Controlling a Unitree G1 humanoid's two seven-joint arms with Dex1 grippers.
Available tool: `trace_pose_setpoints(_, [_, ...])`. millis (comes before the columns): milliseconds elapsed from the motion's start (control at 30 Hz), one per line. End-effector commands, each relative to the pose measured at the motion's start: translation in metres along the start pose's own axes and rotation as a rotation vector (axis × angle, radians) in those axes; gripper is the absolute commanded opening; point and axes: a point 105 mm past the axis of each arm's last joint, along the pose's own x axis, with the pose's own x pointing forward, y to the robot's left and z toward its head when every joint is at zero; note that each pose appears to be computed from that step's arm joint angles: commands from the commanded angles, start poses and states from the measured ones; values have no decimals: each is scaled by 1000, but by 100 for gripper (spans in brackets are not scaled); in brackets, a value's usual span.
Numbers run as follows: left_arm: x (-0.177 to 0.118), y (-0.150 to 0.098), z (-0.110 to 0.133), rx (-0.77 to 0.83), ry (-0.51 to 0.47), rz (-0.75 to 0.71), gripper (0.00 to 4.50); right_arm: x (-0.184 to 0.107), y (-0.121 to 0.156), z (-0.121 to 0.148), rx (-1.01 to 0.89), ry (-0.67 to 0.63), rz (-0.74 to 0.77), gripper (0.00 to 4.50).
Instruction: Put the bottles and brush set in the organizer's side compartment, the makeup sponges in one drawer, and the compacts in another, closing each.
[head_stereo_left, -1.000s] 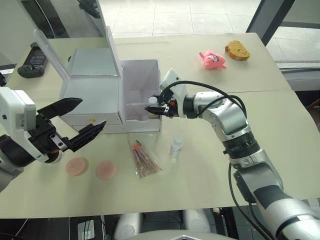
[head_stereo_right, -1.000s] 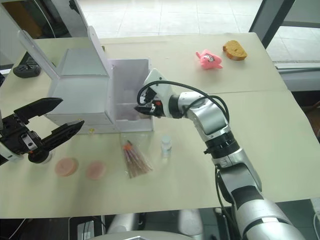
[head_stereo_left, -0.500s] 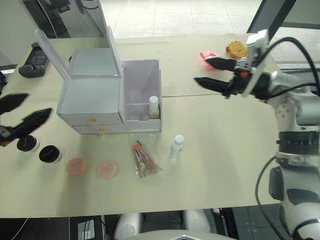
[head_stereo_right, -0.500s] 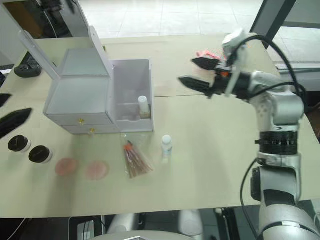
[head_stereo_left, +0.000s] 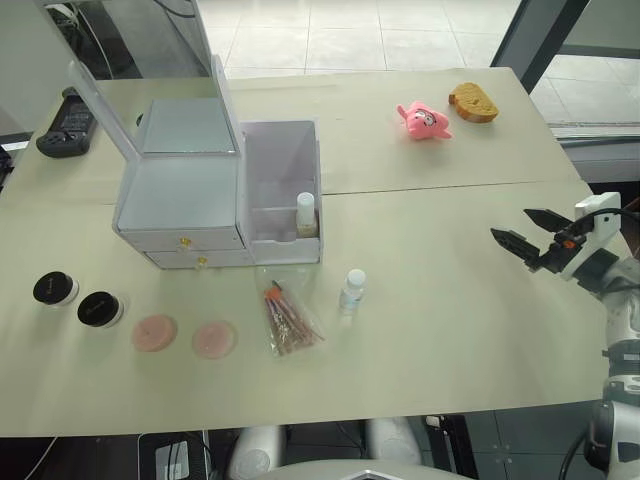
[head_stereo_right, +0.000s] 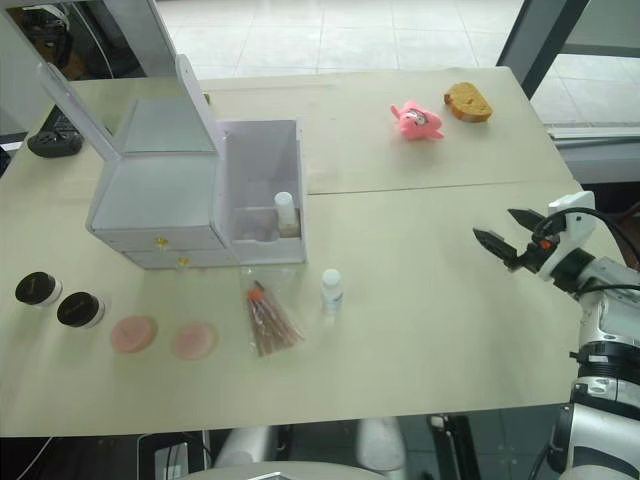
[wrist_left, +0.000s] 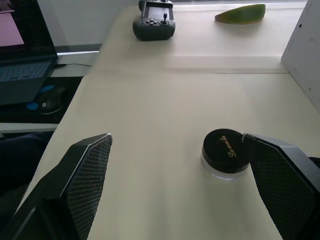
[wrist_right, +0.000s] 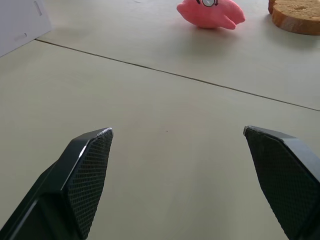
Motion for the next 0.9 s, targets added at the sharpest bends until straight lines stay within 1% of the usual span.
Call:
trace_pose_setpoints(33, [8, -4, 29, 56, -74, -50, 450, 0, -5, 28, -20, -81, -8, 445])
trace_pose_setpoints(100, [18, -12, 47, 51, -134, -96, 450, 8, 2, 42, 16, -118, 40, 445])
trace_pose_setpoints(167, [28, -26, 60, 40, -157, -171, 450, 13, 10, 52, 29, -132, 82, 445])
trace_pose_setpoints(200, [39, -49, 70, 57, -150, -291, 450, 21, 30, 60, 9, -99, 182, 445])
trace_pose_setpoints(267, [51, -91, 83, 87, -130, -482, 450, 31, 67, 70, -6, -49, 337, 445])
trace_pose_setpoints(333, [57, -135, 96, 115, -113, -657, 450, 35, 101, 86, -7, -39, 471, 445])
trace_pose_setpoints(367, [58, -156, 99, 129, -93, -743, 450, 33, 117, 91, -21, -26, 543, 445])
trace_pose_setpoints(467, [50, -218, 93, 218, 38, -1004, 450, 22, 156, 102, -48, 16, 715, 445])
trace_pose_setpoints(500, [47, -230, 94, 228, 59, -1054, 450, 20, 164, 104, -56, 27, 744, 445])
trace_pose_setpoints(533, [48, -241, 101, 203, 38, -1088, 450, 17, 173, 106, -74, 41, 777, 445])
trace_pose_setpoints(600, [49, -255, 108, 218, 21, -1140, 450, 14, 189, 109, -87, 56, 827, 445])
trace_pose_setpoints(667, [49, -276, 106, 277, 39, -1229, 450, 12, 206, 107, -134, 79, 868, 445])
trace_pose_setpoints(733, [48, -290, 104, 310, 48, -1290, 450, 12, 216, 103, -174, 95, 883, 445])
trace_pose_setpoints(800, [45, -312, 98, 355, 60, -1374, 450, 14, 223, 93, -222, 122, 887, 445])
trace_pose_setpoints(900, [43, -330, 92, 412, 75, -1452, 450, 23, 223, 86, -263, 108, 849, 445])
